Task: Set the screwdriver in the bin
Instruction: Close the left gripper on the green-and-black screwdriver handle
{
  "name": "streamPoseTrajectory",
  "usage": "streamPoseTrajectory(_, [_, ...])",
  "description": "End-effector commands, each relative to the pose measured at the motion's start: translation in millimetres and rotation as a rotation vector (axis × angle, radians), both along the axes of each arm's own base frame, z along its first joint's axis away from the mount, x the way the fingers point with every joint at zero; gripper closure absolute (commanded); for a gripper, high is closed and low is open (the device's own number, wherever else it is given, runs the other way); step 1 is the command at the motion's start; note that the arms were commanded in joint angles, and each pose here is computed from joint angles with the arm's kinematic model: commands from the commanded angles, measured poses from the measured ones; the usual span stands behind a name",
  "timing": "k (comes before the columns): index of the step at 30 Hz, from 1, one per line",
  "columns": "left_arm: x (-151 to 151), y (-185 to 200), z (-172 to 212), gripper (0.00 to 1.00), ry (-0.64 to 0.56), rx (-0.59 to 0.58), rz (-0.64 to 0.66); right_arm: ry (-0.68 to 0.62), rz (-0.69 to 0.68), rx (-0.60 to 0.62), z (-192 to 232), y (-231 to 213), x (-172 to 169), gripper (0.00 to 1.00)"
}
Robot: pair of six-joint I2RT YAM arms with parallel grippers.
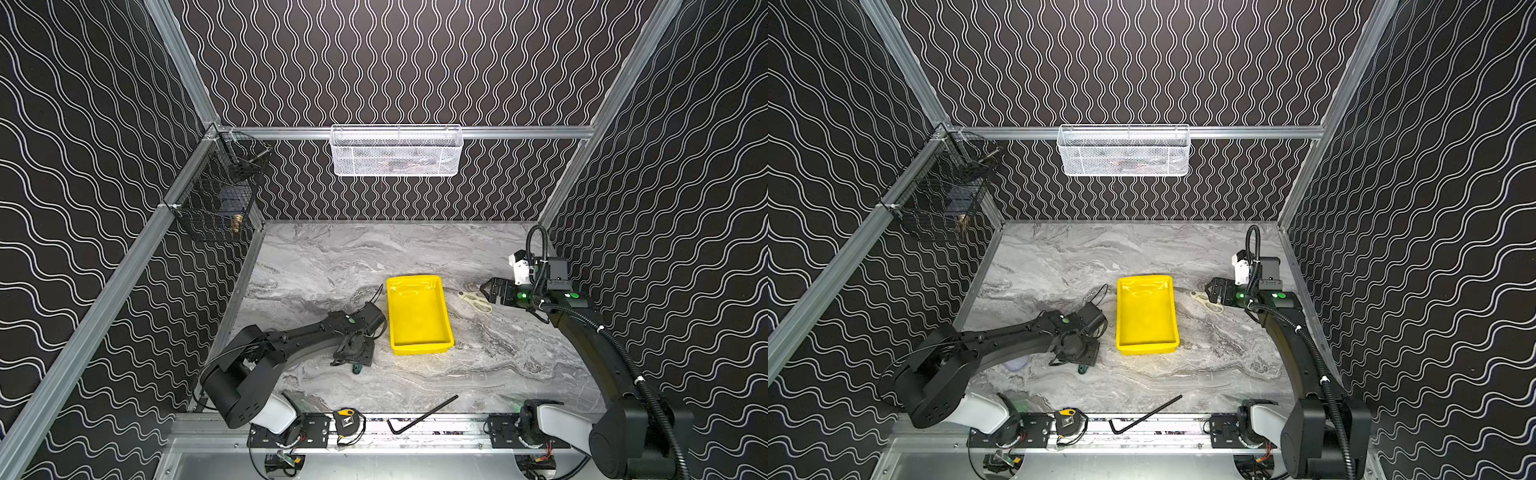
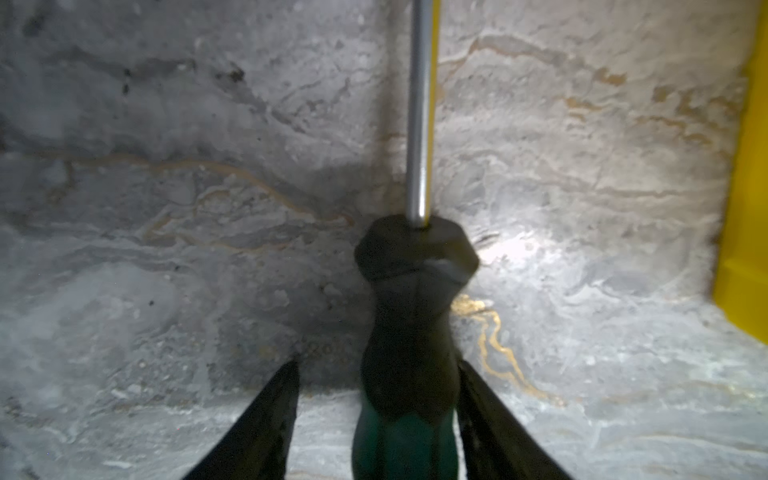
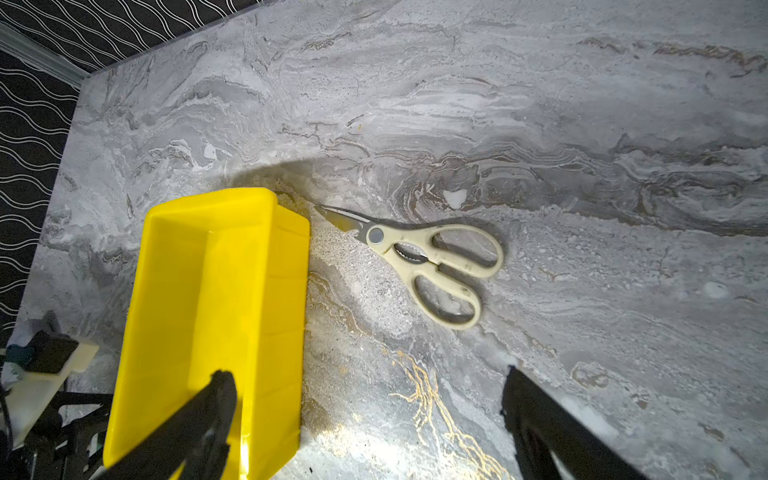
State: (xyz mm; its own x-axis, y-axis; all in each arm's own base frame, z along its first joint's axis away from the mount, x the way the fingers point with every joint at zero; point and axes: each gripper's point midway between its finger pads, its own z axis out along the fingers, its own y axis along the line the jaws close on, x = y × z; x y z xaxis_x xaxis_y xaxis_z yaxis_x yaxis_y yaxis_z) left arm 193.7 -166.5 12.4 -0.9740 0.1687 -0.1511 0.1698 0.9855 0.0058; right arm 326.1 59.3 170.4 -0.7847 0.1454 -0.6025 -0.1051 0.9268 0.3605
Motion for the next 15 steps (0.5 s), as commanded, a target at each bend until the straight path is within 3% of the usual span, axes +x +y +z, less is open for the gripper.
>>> streamPoseTrajectory(1, [-0.7,-0.9,-2.9,0.47,-0.005,0.006,0.009,-0.006,0.008,-0.008,0.2,0.1,-0.8,0.00])
streamPoseTrajectory(6, [-2.6,0.4,-3.7,0.52,-0.006,0.014,0.009,-0.004,0.010,-0.004,-1.1,0.8,-1.1,0.00])
streamPoseTrajectory(9, [-3.4,-0.7,-4.2,0.67,-0.007,0.008,0.007,-0.003,0.011,-0.002,-1.3,1.0,-1.4,0.00])
streamPoseTrajectory(15, [-1.8,0.2,0.1,0.87,-0.020,0.014,0.006,-0.005,0.013,-0.001,-0.2,1.5,-1.4,0.00])
